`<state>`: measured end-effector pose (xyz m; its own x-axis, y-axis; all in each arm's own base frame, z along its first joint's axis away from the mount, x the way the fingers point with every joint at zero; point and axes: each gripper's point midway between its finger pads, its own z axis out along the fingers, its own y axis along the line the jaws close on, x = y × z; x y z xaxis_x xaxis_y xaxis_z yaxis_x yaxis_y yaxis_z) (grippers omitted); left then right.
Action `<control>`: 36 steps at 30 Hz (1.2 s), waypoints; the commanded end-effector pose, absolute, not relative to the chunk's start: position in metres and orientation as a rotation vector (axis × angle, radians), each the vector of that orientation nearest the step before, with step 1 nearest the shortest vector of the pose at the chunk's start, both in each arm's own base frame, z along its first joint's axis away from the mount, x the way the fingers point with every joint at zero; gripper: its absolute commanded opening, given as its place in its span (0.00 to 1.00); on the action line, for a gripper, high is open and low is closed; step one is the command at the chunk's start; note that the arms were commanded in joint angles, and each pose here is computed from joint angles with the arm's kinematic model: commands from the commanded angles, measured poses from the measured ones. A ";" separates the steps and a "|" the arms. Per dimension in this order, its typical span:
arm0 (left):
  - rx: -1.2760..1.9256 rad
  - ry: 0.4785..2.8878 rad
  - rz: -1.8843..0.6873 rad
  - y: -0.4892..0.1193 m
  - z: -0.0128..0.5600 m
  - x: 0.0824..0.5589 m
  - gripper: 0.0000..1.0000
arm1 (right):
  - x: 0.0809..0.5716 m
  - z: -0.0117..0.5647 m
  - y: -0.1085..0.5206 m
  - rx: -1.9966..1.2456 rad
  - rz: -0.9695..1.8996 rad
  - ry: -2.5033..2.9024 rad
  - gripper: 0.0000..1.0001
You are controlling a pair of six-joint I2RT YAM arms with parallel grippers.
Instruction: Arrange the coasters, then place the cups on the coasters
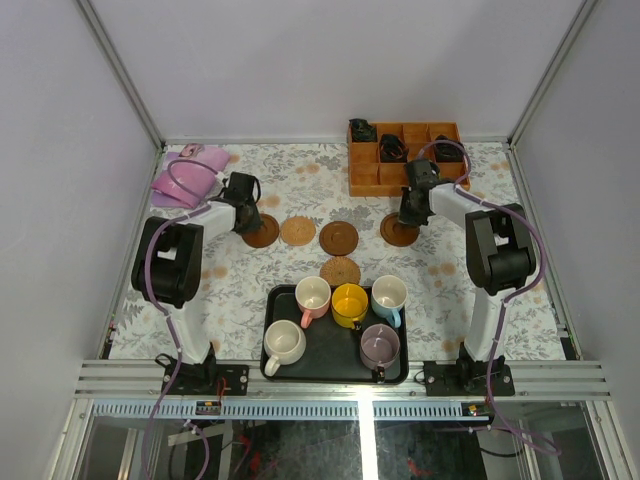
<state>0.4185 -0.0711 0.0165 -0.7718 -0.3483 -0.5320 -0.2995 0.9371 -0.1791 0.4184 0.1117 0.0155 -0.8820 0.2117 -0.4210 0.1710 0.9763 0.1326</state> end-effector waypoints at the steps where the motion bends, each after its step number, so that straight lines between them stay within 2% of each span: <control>1: -0.468 2.495 -0.086 -0.059 0.017 0.429 0.00 | 0.422 0.003 0.086 0.293 -0.002 2.705 0.00; 17: -0.472 2.462 -0.120 -0.058 0.027 0.444 0.00 | 0.424 0.023 0.081 0.301 -0.026 2.670 0.00; 27: -0.471 2.464 -0.177 -0.065 0.028 0.437 0.00 | 0.417 0.032 0.085 0.278 0.023 2.662 0.00; 36: -0.392 2.264 -0.277 -0.073 0.095 0.457 0.00 | 0.439 0.077 0.092 0.173 0.086 2.530 0.00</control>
